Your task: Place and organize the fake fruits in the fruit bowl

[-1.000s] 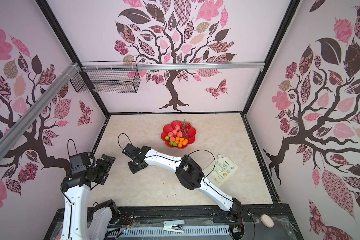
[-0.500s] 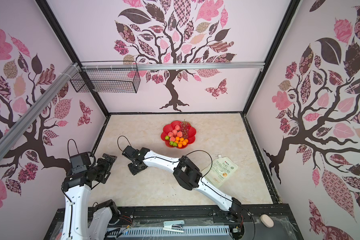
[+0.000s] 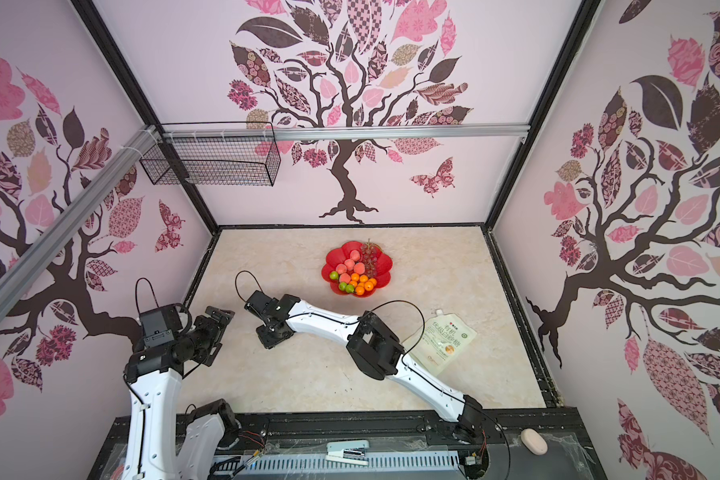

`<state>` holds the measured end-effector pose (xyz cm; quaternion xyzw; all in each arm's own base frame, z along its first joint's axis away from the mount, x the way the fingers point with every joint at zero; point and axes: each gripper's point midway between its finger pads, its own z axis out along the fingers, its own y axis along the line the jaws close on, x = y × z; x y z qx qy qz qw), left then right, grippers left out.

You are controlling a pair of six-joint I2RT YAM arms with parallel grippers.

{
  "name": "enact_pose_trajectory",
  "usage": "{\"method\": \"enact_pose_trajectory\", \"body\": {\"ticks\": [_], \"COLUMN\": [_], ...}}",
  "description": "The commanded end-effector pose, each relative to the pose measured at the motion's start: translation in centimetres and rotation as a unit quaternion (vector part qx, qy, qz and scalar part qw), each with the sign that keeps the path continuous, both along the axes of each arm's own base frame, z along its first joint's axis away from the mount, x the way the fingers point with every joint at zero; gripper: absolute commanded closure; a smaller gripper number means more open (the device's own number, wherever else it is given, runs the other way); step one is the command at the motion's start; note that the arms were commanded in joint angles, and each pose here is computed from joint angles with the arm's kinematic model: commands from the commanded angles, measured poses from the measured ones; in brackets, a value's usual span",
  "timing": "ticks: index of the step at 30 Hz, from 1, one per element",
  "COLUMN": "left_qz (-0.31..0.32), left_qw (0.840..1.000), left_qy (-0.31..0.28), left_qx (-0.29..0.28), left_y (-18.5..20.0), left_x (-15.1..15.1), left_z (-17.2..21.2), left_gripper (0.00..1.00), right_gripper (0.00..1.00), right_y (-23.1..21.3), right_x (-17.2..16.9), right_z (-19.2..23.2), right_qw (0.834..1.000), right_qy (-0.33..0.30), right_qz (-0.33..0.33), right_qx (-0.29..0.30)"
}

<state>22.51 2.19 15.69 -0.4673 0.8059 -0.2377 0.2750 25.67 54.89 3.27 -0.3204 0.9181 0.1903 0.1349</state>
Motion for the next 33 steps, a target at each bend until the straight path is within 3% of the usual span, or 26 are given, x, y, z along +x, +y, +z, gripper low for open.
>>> {"method": "enact_pose_trajectory", "body": {"ticks": [1, 11, 18, 25, 33], "left_qz": [-0.006, -0.01, -0.055, -0.109, -0.151], "left_qw": [1.0, 1.0, 0.998, 0.993, 0.986], "left_qy": [0.0, -0.002, -0.024, -0.05, -0.064], "left_qx": [0.001, 0.001, 0.011, 0.015, 0.03], "left_y": [0.0, -0.1, -0.7, -3.1, -6.5], "left_x": [0.0, 0.2, 1.5, 4.0, 6.7], "left_z": [-0.7, -0.4, 0.8, 1.8, 1.7], "left_gripper": [0.02, 0.02, 0.02, 0.02, 0.02], "right_gripper": [0.62, 0.65, 0.66, 0.66, 0.66], "right_y": [-0.3, -0.2, -0.9, -3.9, -9.4], "right_x": [0.2, 0.9, 2.8, 5.3, 9.1], "right_z": [-2.1, -0.3, 3.4, 8.5, 10.8], "right_qw": [1.0, 1.0, 0.999, 0.996, 0.992], "right_qy": [0.001, 0.007, 0.012, -0.008, -0.036], "right_qz": [-0.001, -0.007, -0.023, -0.053, -0.103], "right_qx": [-0.022, 0.001, 0.037, 0.075, 0.069]}}
